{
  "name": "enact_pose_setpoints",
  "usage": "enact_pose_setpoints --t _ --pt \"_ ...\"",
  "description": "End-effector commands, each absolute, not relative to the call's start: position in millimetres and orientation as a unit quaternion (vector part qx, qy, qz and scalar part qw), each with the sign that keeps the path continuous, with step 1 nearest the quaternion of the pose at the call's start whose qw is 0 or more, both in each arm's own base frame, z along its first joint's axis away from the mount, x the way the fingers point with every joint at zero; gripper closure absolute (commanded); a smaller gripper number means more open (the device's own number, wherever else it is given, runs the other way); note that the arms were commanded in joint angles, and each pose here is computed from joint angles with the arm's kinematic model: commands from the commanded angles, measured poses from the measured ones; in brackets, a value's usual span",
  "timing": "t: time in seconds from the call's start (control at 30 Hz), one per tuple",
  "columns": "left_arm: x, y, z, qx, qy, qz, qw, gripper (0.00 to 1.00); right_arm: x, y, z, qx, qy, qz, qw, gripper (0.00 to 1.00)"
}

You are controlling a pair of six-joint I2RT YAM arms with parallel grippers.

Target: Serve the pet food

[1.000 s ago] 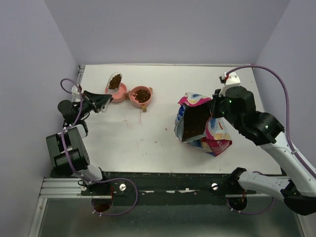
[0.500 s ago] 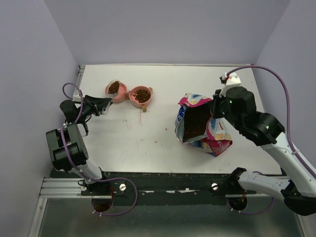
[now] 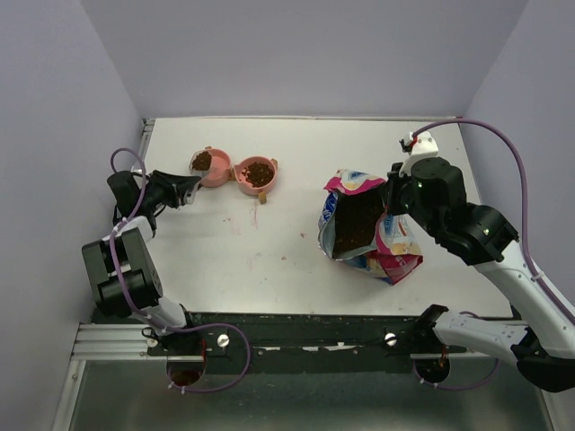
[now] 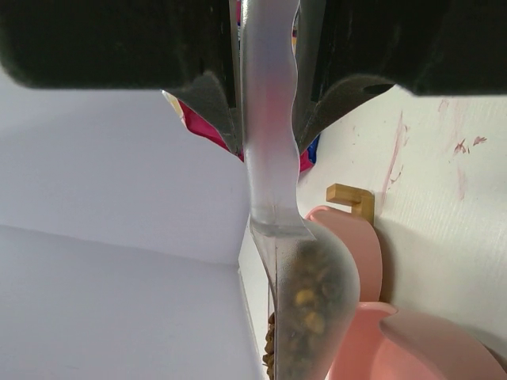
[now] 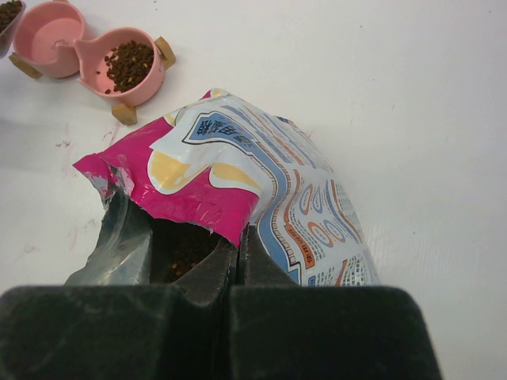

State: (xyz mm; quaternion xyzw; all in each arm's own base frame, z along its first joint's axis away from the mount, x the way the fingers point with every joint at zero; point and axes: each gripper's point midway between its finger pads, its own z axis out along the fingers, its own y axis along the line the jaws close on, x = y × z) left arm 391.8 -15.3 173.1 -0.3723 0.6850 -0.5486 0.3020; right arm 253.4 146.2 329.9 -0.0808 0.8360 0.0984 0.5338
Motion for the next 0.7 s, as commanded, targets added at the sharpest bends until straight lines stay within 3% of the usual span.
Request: enact_pose_setpoints --t 0.0,0.67 --pt "396 -15 166 -0.388 0.7 -0.526 0.287 1.0 257 144 391 -0.042 0.776 0.143 0.613 1.0" --pt "400 -18 153 -0.464 0.752 -0.43 0.189 1.0 255 143 394 -0.041 0.773 0.147 0.616 0.99"
